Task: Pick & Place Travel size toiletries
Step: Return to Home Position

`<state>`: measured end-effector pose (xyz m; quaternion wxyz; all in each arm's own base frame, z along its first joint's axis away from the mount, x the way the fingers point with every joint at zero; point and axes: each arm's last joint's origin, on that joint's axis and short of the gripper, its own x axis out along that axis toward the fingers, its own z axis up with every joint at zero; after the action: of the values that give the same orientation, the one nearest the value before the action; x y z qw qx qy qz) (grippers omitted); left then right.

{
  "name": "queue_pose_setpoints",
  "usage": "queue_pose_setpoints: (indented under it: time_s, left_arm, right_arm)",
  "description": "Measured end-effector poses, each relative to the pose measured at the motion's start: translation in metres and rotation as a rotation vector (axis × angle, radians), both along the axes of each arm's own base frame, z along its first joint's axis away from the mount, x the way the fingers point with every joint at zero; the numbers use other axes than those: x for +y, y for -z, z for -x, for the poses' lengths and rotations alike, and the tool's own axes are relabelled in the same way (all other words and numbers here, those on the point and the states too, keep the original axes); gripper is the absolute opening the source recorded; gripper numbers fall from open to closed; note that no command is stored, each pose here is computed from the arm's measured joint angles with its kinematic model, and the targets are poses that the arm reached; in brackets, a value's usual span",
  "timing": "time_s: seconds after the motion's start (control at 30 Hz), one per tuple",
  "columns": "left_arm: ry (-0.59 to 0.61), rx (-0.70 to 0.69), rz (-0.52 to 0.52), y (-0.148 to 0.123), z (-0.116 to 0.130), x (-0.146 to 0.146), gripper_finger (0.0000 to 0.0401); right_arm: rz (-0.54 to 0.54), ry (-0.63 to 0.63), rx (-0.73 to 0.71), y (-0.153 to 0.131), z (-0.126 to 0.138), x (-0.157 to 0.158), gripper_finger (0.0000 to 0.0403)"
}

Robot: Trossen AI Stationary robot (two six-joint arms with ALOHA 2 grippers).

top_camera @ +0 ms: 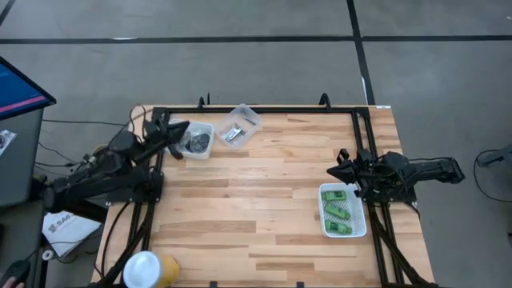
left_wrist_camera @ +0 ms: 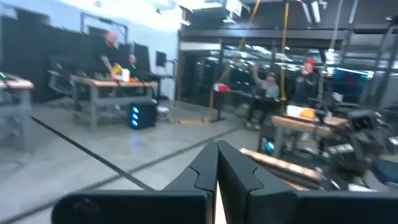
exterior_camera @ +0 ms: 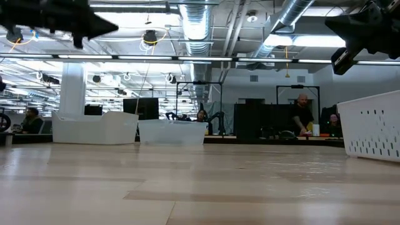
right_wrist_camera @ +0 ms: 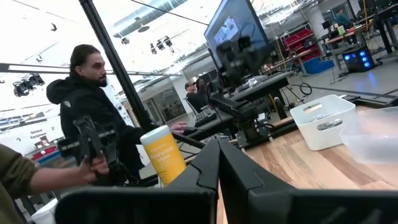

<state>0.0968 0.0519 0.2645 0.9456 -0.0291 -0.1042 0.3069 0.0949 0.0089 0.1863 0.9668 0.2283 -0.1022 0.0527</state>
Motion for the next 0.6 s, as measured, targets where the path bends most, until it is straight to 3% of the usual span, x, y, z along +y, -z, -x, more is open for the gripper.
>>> queue_pose_setpoints:
  time_s: [0.3, 0.6]
  left_arm:
    - [0.076, -0.015, 0.100, 0.067, 0.007, -0.005, 0.0000]
    - [0.056, 0.057, 0.114, 0.091, 0.005, -0.004, 0.0000]
  right_arm:
    - [0.000, 0.000, 0.000, 0.000, 0.000, 0.000, 0.0000]
    - [0.000, 0.000, 0.000, 0.000, 0.000, 0.000, 0.0000]
